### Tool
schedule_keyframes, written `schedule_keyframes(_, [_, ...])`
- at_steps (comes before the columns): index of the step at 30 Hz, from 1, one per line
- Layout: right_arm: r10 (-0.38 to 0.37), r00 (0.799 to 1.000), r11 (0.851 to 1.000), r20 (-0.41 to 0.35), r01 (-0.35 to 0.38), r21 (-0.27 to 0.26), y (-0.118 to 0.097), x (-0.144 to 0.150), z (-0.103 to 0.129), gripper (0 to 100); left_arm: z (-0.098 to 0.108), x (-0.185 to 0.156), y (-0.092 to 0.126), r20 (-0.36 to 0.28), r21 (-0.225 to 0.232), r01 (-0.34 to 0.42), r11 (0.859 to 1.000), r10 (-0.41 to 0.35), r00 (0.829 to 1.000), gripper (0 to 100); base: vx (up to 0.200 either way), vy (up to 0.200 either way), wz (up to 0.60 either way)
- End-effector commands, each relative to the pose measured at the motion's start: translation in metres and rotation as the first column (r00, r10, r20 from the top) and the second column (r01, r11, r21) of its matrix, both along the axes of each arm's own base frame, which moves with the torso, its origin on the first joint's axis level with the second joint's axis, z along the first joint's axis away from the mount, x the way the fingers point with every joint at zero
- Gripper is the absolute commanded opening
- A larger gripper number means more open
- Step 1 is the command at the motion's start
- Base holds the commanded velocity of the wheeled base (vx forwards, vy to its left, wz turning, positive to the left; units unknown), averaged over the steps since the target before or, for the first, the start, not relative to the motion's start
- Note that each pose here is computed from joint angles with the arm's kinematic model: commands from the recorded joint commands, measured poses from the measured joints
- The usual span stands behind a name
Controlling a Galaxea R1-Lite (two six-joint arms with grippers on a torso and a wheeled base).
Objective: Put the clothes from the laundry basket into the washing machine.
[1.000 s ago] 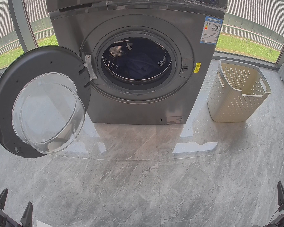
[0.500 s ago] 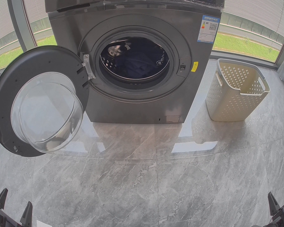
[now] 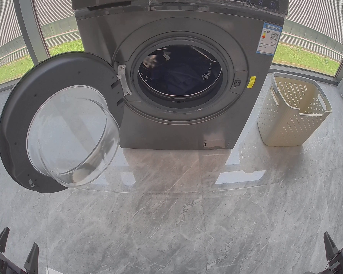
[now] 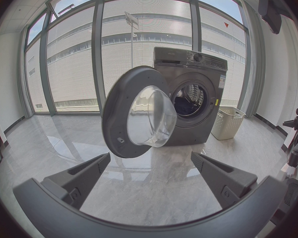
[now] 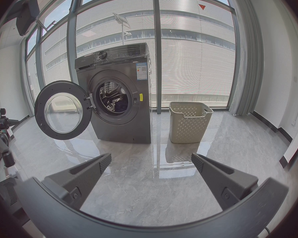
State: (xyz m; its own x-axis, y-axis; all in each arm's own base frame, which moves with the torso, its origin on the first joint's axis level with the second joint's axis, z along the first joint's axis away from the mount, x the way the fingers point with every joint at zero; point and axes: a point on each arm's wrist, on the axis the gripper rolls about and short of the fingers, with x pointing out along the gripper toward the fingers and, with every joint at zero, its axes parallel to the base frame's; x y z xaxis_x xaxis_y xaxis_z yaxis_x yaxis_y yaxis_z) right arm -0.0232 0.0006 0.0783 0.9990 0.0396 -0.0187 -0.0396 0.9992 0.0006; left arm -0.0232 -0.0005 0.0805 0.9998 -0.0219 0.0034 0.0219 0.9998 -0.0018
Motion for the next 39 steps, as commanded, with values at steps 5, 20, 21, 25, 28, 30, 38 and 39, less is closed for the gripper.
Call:
schedule_keyframes(5, [0.000, 1.000, 1.000, 0.002, 0.000, -0.002, 0.0000, -0.0003, -0.0032, 100, -0.0051, 0.0004, 0.0000, -0.005, -0.003, 0.000, 1.000, 0.000, 1.000, 100, 0.000, 0.160, 0.00])
schedule_keyframes(20, [0.002, 1.000, 1.000, 0.002, -0.002, -0.001, 0.0000, -0.0003, -0.0032, 100, -0.0051, 0.0004, 0.0000, -0.005, -0.007, 0.000, 1.000, 0.000, 1.000, 100, 0.000, 0.147, 0.00])
schedule_keyframes(21, [0.002, 1.000, 1.000, 0.003, -0.002, -0.001, 0.0000, -0.0002, -0.0030, 100, -0.0051, 0.0004, 0.0000, -0.005, -0.007, 0.000, 1.000, 0.000, 1.000, 100, 0.000, 0.000, 0.00])
schedule_keyframes(25, [0.000, 1.000, 1.000, 0.002, 0.000, 0.000, 0.0000, -0.0003, -0.0032, 100, -0.0051, 0.0004, 0.0000, -0.005, -0.007, 0.000, 1.000, 0.000, 1.000, 100, 0.000, 0.000, 0.00])
schedule_keyframes(28, [0.002, 1.000, 1.000, 0.002, -0.002, 0.000, 0.0000, -0.0003, -0.0032, 100, -0.0051, 0.0004, 0.0000, -0.005, -0.004, 0.001, 1.000, -0.001, 1.000, 100, 0.000, 0.000, 0.00])
schedule_keyframes(30, [0.000, 1.000, 1.000, 0.002, 0.000, 0.000, 0.0000, -0.0003, -0.0032, 100, -0.0051, 0.0004, 0.0000, -0.005, -0.004, 0.001, 1.000, -0.001, 1.000, 100, 0.000, 0.000, 0.00])
schedule_keyframes(38, [-0.001, 1.000, 1.000, 0.002, 0.001, 0.006, 0.0000, -0.0002, -0.0032, 100, -0.0051, 0.0004, 0.0000, -0.005, -0.003, 0.001, 1.000, -0.001, 1.000, 100, 0.000, 0.000, 0.15])
schedule_keyframes(39, [-0.001, 1.000, 1.000, 0.003, 0.001, 0.006, 0.0000, -0.0004, -0.0028, 100, -0.0051, 0.0004, 0.0000, -0.005, -0.004, 0.001, 1.000, -0.001, 1.000, 100, 0.000, 0.000, 0.60])
